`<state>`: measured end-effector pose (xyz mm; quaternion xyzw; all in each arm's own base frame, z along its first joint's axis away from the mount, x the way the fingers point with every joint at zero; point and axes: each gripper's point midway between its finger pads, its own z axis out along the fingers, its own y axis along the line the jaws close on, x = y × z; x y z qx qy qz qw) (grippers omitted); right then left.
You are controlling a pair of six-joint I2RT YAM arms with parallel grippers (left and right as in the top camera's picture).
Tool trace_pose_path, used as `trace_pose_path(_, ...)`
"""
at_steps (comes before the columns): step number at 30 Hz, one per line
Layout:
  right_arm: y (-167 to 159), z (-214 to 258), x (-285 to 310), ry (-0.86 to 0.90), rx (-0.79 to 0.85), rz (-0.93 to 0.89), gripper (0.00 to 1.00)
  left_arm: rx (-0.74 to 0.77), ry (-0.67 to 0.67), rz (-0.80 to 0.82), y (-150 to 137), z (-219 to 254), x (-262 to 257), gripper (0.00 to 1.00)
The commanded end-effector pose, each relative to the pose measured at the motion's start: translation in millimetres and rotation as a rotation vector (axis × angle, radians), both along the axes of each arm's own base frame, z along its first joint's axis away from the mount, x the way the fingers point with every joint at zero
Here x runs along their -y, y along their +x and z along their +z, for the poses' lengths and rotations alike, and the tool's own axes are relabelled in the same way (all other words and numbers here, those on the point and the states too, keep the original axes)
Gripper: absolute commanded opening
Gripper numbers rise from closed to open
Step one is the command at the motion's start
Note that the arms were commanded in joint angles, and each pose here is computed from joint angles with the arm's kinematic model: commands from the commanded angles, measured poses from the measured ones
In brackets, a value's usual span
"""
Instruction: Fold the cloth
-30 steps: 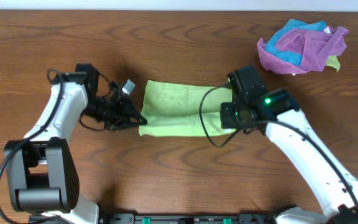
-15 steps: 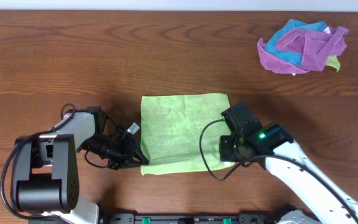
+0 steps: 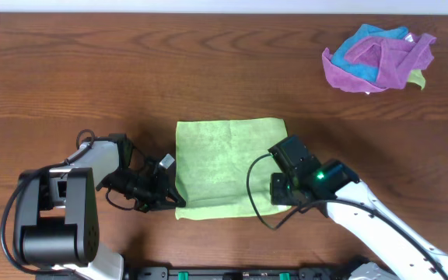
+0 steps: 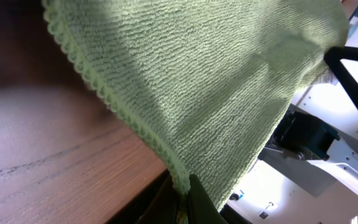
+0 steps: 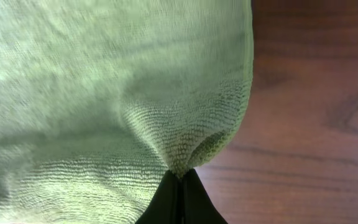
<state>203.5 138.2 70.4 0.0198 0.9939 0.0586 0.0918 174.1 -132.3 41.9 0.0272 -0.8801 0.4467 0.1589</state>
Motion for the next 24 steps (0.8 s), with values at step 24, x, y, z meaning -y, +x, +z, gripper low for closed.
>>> trace_pose_path(24, 96, 36, -2, 0.002, 0.431, -0.097, 0.01, 0.273, 0.087, 0.298, 144, 31, -9, 0.06)
